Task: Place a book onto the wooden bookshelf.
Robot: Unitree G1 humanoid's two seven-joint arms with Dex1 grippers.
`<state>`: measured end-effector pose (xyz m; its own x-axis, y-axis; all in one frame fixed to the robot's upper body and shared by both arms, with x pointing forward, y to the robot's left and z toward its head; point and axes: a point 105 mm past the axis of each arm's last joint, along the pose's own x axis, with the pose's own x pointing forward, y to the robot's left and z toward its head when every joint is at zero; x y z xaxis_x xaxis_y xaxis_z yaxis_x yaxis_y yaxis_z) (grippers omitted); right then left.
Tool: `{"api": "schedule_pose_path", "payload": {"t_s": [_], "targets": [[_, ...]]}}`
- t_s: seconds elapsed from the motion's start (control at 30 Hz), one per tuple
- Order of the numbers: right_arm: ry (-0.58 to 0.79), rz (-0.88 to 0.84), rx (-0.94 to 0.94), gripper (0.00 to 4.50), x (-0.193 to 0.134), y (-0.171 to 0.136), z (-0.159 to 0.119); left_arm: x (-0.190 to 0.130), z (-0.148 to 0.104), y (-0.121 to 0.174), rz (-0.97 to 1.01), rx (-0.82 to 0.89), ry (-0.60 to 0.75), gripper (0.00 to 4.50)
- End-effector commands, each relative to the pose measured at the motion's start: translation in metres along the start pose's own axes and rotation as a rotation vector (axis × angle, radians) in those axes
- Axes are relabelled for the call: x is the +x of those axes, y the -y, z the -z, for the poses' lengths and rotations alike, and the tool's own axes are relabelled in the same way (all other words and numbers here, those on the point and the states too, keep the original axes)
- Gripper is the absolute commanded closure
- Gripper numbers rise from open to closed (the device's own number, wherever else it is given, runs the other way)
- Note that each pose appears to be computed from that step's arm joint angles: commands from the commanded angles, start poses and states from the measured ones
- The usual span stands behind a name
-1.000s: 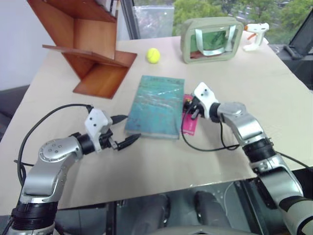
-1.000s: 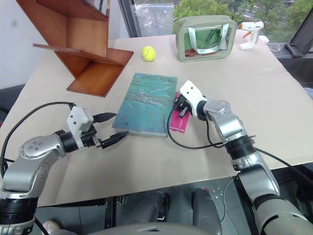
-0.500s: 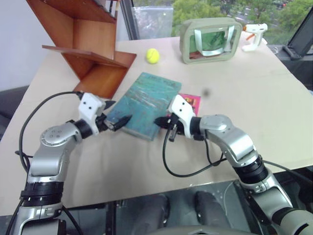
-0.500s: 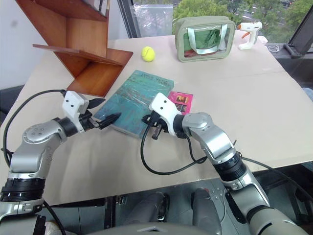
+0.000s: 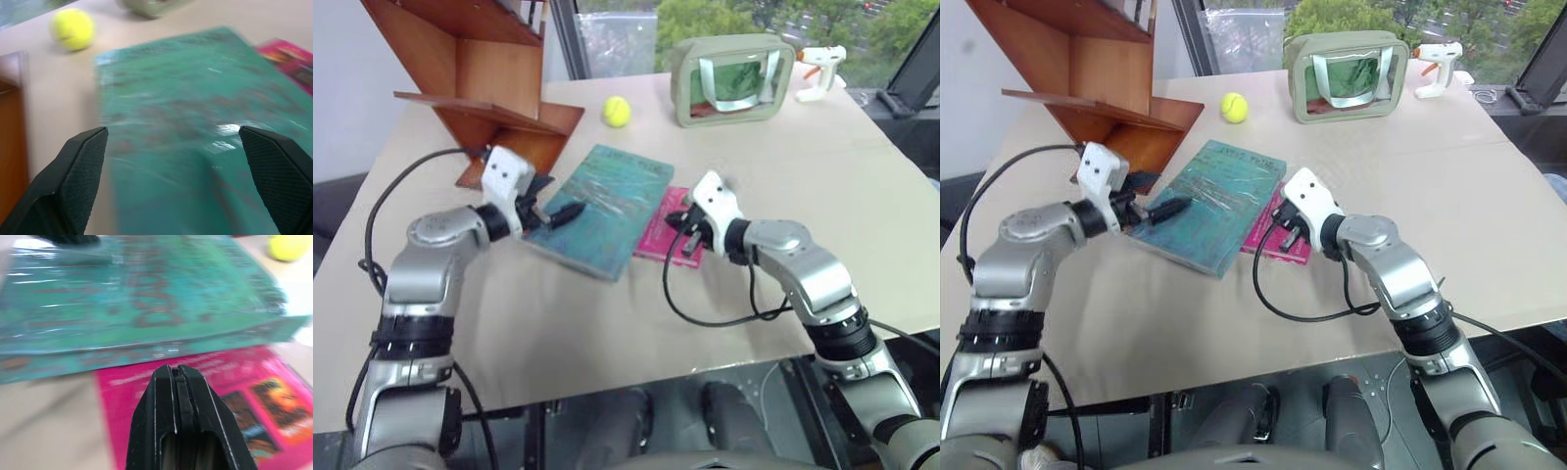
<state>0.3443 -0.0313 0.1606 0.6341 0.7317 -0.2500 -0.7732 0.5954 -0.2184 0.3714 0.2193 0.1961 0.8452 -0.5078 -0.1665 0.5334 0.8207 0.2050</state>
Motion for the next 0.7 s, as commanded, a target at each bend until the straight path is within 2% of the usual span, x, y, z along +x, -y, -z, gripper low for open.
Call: {"api": "schedule_pose_path", "payload": {"t_s": [0.03, 0.2, 0.37, 0.5, 0.7], "targets": [[0.018, 0.105, -0.018, 4.41, 0.010, 0.019, -0.011, 0.017, -0.013, -0.008, -0.077, -0.058, -0.048, 0.00], [-0.029, 0.146, -0.011, 4.41, 0.032, 0.031, -0.005, 0.046, -0.014, 0.000, -0.038, -0.108, -0.154, 0.00], [0.010, 0.062, 0.004, 4.41, 0.047, 0.015, -0.013, 0.062, 0.002, 0.008, 0.061, -0.123, -0.247, 0.00], [0.080, -0.033, 0.030, 4.41, 0.043, -0.003, -0.027, 0.075, 0.001, 0.016, 0.148, -0.142, -0.249, 0.00], [0.088, -0.107, 0.031, 4.41, 0.031, -0.020, -0.022, 0.091, -0.014, 0.034, 0.271, -0.148, -0.204, 0.00]]}}
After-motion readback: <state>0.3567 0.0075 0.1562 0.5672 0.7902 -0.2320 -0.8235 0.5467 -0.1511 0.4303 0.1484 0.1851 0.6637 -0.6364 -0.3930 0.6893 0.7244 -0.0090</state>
